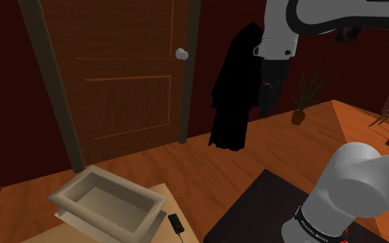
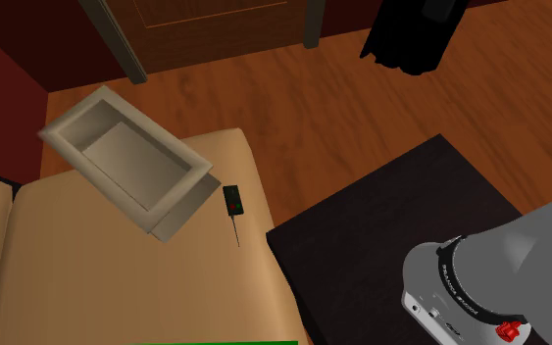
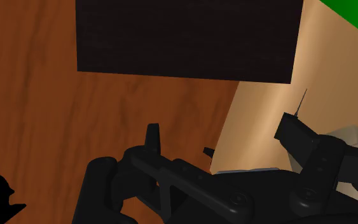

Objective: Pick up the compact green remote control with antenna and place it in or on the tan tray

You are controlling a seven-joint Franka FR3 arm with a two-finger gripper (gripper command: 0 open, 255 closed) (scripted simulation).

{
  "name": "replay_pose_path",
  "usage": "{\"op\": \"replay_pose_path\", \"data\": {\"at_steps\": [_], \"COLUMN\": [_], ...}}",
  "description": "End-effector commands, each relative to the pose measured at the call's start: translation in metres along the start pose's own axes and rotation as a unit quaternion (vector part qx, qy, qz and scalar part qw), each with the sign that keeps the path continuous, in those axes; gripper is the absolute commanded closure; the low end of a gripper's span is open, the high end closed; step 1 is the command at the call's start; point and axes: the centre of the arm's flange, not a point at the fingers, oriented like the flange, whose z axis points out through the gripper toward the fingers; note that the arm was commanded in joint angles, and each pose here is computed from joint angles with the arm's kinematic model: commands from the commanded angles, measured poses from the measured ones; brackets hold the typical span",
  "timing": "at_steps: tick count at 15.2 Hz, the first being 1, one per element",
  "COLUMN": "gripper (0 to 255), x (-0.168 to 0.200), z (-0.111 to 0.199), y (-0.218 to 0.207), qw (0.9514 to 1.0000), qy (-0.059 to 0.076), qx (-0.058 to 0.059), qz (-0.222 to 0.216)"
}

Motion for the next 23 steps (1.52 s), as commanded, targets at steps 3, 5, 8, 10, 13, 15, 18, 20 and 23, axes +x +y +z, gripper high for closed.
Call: {"op": "replay_pose_path", "data": {"at_steps": [3,5,8,10,13,15,18,20,23], "gripper": [0,0,0,0,0,0,0,0,0], "x": [0.004,0.007,0.014,0.019,0.026,0.032,0.041,0.047,0.058], "z": [0.023,0.045,0.079,0.101,0.134,0.155,0.187,0.208,0.239], "y": [-0.01,-0.02,-0.036,-0.047,-0.065,-0.076,-0.094,-0.107,-0.126], "qw": [1.0,0.9998,0.9994,0.999,0.9982,0.9976,0.9964,0.9955,0.994], "qy": [0.006,0.012,0.022,0.028,0.037,0.043,0.053,0.059,0.068], "qx": [0.007,0.014,0.025,0.032,0.042,0.049,0.06,0.067,0.078], "qz": [0.003,0.007,0.012,0.015,0.02,0.023,0.028,0.032,0.037]}}
